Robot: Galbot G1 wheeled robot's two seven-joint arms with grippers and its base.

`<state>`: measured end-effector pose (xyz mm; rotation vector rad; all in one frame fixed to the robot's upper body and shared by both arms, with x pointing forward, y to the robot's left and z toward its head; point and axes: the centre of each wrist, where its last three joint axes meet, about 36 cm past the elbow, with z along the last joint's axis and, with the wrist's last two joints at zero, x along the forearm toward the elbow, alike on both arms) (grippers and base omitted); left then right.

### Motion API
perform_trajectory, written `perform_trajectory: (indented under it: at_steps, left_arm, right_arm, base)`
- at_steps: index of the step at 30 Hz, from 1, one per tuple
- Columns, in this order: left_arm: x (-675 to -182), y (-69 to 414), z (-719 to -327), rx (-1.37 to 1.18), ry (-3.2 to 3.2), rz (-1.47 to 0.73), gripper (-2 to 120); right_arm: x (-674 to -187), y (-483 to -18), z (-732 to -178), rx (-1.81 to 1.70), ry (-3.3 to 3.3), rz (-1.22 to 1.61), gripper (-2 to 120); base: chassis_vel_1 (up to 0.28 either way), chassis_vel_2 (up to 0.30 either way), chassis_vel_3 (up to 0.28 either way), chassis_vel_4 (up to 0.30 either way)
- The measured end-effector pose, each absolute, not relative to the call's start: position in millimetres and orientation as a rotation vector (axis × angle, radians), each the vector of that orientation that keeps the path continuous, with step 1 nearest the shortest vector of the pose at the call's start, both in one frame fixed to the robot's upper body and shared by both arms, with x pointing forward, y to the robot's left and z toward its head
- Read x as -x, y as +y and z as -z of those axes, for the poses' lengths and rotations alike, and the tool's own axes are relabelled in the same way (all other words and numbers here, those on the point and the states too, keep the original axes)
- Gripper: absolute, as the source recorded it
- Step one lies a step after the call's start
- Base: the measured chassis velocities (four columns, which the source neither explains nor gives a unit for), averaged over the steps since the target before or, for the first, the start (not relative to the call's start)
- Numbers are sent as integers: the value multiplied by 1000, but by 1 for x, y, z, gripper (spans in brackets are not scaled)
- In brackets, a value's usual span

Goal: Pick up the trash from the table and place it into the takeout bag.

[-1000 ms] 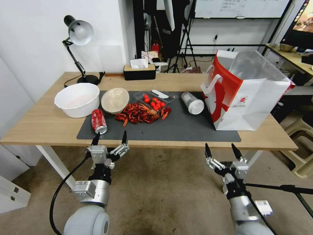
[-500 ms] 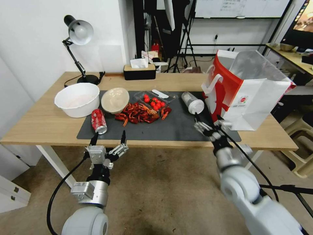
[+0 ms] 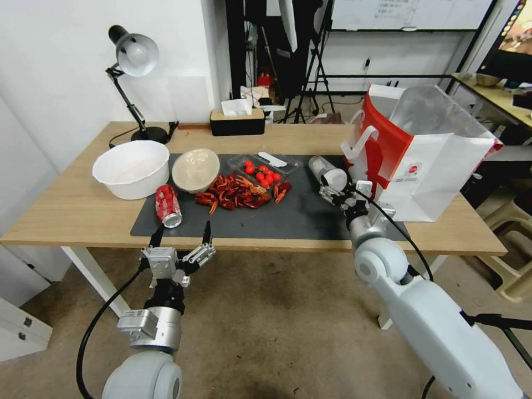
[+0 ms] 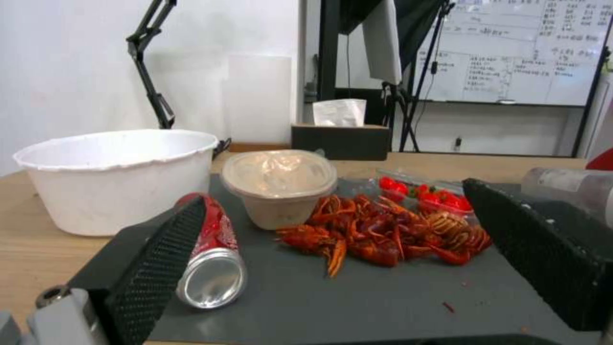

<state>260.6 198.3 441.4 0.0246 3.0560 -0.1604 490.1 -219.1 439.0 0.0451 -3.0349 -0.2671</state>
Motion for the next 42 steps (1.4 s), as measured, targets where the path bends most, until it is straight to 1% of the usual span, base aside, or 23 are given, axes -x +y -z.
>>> perform_trajectory:
  at_steps: [23,25,26,27,28,29,30,33,42]
  left_arm:
    - [-262,199,-440,-17,3053,170,100]
    - [-263,199,-440,-16,3053,170,100]
    - [-263,200,-440,-15,3052,170,100]
    - [-263,200,-440,-15,3052,170,100]
    - [-263,200,-440,-14,3052,170,100]
    - [-263,200,-440,-14,3051,170,100]
    - [-263,200,-440,-14,3051,170,100]
    - [-263,199,-440,-15,3050,171,100]
    - [-262,199,-440,-17,3048,172,100]
  right_arm:
    - [-532,-210,-426,-1,-3003,232,100]
    - [-535,-209,-425,7,-2996,228,98]
    - [-535,-208,-424,7,-2993,225,95]
    - [-535,-208,-424,7,-2993,225,95]
    - [-535,-207,-423,7,-2989,222,92]
    - [-535,-206,-422,6,-2985,221,87]
    - [-535,-206,-422,6,-2985,221,87]
    - [-534,-205,-421,4,-2979,219,76]
    - [-530,-203,-420,2,-2973,220,74]
  base:
    - [0,0,0,0]
    - [0,0,0,0]
    - [0,0,0,0]
    - [0,0,0,0]
    - [0,0,0,0]
    - [0,0,0,0]
    - [0,0,0,0]
    - [0,0,0,0]
    - [0,0,0,0]
